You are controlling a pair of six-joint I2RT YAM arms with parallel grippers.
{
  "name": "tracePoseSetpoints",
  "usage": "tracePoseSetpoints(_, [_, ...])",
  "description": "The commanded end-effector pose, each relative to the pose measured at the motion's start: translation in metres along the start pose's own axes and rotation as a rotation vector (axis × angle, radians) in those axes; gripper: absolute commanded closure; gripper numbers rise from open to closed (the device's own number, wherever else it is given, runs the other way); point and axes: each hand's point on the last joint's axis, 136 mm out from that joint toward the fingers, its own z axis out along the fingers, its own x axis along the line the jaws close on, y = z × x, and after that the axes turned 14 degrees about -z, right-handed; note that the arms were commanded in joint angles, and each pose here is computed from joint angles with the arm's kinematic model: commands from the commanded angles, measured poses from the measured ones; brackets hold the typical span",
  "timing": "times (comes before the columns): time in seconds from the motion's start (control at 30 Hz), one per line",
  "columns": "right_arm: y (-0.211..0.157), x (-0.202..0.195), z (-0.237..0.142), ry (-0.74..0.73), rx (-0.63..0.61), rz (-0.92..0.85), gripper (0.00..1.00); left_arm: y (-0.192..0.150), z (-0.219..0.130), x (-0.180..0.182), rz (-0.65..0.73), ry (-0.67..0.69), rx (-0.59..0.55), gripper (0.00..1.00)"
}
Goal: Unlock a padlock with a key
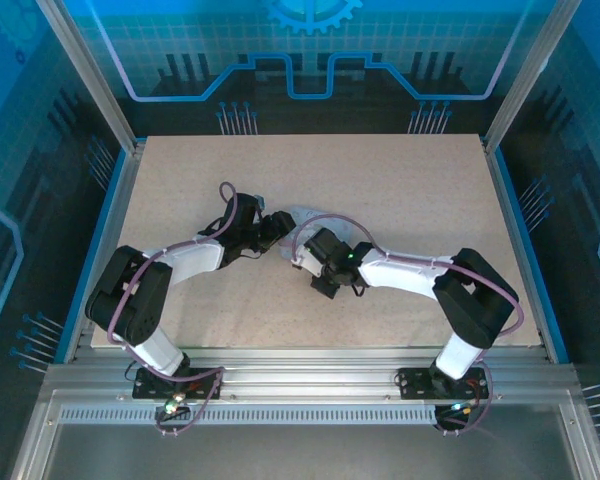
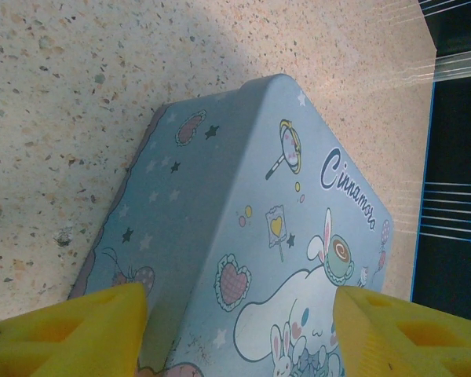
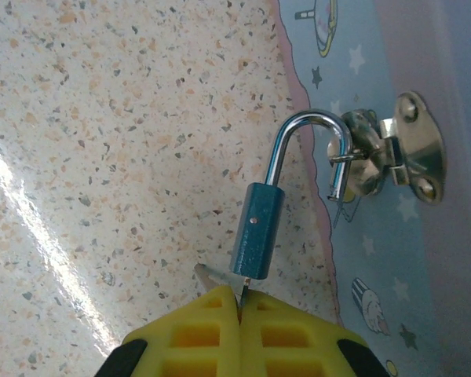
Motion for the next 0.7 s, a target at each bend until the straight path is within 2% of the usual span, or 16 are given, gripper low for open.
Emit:
tracePoseSetpoints(0.0, [0.015, -0.004, -0.003, -0.023, -0.011, -0.061, 1.00, -0.001, 0.002, -0.008, 0.015, -0.018, 0.027, 0.35])
tracePoseSetpoints(0.27, [0.015, -0.007, -0.002, -0.032, 0.002, -0.086, 1.00, -0.001, 0.003, -0.010, 0.013, -0.024, 0.032, 0.35])
tracePoseSetpoints(0.67, [-0.002, -0.001, -0.011, -0.030, 0.036, -0.017, 1.00, 0.000, 0.003, -0.003, 0.019, -0.004, 0.025, 0.35])
